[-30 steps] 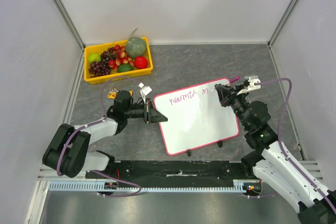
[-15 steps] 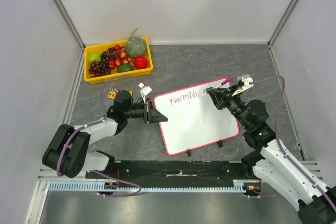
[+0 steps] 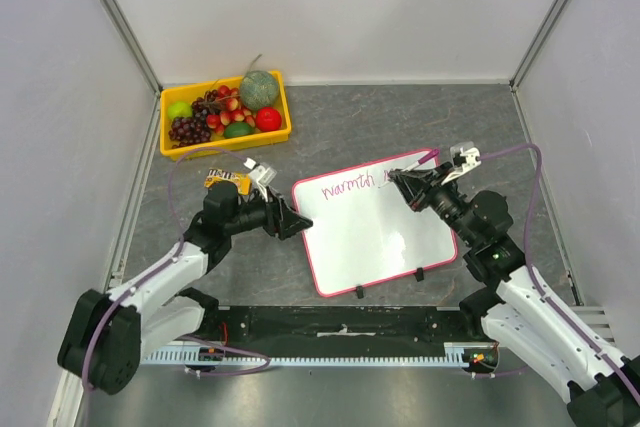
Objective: Write a sentence on the whiteboard
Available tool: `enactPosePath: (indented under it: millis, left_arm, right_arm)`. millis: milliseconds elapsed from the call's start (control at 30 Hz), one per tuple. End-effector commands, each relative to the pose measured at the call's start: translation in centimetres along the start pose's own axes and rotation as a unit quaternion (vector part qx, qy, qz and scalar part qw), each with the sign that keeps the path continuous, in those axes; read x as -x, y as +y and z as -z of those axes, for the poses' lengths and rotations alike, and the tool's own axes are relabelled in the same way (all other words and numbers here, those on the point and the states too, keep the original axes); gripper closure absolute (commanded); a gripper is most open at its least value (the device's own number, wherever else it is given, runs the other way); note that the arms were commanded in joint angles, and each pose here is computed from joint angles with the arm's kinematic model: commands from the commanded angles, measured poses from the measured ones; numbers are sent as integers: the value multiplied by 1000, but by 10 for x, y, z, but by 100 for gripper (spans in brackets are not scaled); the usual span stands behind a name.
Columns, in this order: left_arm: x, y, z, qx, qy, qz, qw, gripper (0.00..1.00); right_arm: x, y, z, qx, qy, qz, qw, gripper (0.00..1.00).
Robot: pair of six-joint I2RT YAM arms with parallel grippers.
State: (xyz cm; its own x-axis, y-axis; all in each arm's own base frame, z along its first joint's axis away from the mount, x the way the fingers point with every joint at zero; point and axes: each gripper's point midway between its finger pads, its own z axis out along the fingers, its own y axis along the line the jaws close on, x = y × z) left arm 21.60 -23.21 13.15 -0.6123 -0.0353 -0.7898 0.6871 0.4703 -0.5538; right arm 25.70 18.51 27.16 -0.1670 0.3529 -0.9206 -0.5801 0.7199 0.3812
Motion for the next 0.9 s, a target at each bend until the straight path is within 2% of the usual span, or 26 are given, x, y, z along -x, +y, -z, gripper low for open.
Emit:
enactPosePath:
  millis: [0,167,267,500,600,867]
  left_arm:
    - [29,14,21,107,-47,-14,993,25]
    - [56,15,56,194,-101,0,976,22]
    - [76,-3,68,187,-123,-11,975,22]
    - [118,-68,57,50,-129,-56,989,22]
    - [123,-92,42,-10,-109,-76,991,22]
    - [129,-128,-4,-112,-87,-131,981,22]
  right_arm:
    - [17,9,2,14,-18,7,1000,100]
    - [13,17,0,39,-7,1,999,100]
    - [11,26,-4,64,-2,-12,998,100]
    - [12,51,-11,131,-4,-80,988,100]
    - [11,61,-12,158,-2,-112,981,100]
    - [1,69,-15,182,13,-166,969,100]
